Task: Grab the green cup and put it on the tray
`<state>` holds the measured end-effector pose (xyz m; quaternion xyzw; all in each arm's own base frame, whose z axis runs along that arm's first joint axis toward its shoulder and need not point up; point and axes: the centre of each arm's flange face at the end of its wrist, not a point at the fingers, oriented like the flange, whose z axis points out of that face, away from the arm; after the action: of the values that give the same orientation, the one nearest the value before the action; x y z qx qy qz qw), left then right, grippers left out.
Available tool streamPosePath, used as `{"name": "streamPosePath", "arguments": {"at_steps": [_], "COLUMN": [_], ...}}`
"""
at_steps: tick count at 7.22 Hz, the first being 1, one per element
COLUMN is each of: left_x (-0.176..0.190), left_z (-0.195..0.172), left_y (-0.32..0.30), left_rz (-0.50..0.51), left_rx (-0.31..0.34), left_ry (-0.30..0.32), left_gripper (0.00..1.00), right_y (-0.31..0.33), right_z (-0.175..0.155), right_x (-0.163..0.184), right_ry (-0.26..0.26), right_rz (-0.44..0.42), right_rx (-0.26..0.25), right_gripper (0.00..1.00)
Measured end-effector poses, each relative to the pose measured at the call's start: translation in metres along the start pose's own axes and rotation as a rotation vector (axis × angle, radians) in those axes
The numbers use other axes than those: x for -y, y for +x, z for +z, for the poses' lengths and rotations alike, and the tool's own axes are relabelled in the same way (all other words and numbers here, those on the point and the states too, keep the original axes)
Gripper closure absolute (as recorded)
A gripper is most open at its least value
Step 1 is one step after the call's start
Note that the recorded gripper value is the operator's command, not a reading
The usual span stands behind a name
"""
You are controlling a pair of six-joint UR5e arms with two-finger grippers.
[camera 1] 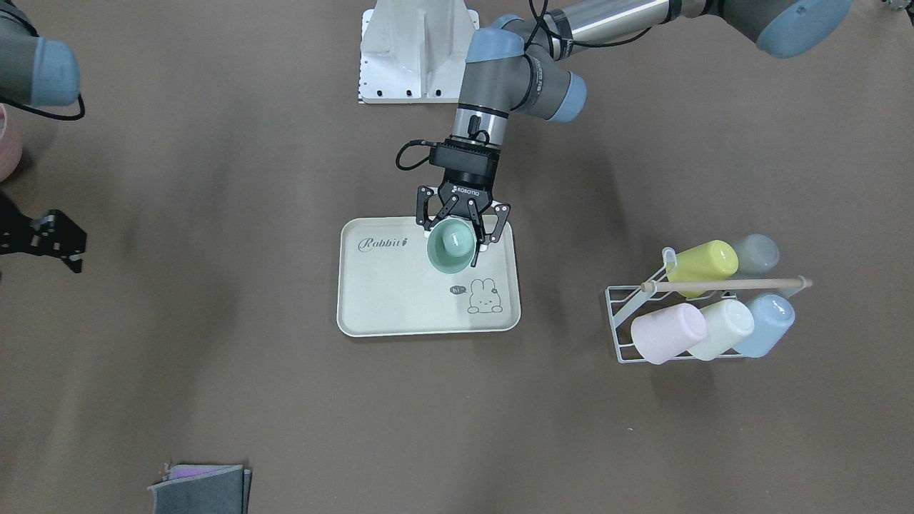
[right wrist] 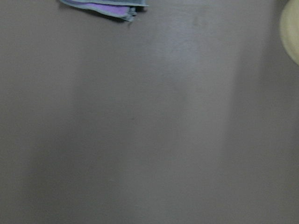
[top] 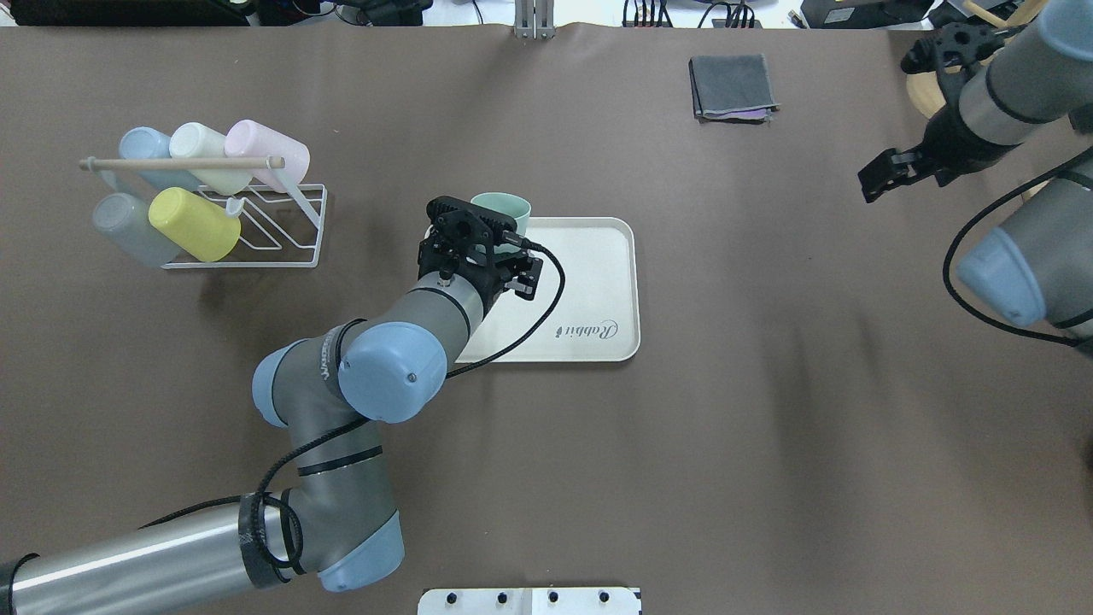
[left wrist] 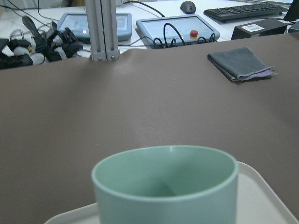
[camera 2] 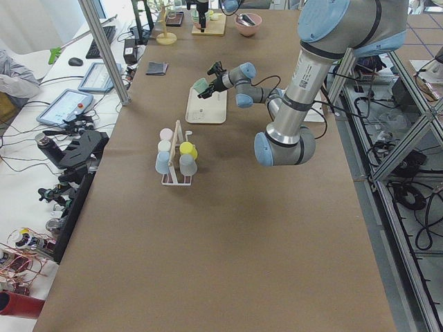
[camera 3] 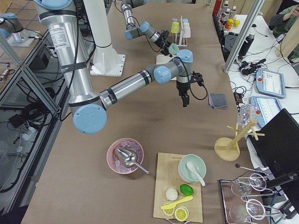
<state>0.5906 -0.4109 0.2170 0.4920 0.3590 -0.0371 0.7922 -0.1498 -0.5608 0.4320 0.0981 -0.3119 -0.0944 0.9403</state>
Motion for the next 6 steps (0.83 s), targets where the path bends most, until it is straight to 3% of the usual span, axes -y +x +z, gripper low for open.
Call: {"name": "streamPosePath", "arguments": {"at_steps": [1,2,4,6], "left_x": [-0.014,-0.027,-0.05,-0.063], "left_z": [0.003,0.007,0.02,0.035], "left_y": [0.013,0.027,0.042,0.048], "left_rz": [0.005,-0.009,-0.078,-0.176], "left_rx": [0.043,0.071,0.109,0.128], "left_ry": [0.04,0.061,0.077,0.089], "left_gripper": [0.93,0.94,0.96,0.96], "right_y": [0.052,0.101,0.198,0.256], "right_z": [-0.011,-0.026,-0.043,-0.036], "right_x": [-0.005,-0.014,-0.067,-0.128], "right_ry": [-0.023,-0.036,-0.061,-0.084], "right_rz": [-0.044,-0.029,0.15,0.293], "right_rx": [-0.036,-0.048,0.016,0.061], "right_gripper": [0.0,0.0,0.0,0.0]}}
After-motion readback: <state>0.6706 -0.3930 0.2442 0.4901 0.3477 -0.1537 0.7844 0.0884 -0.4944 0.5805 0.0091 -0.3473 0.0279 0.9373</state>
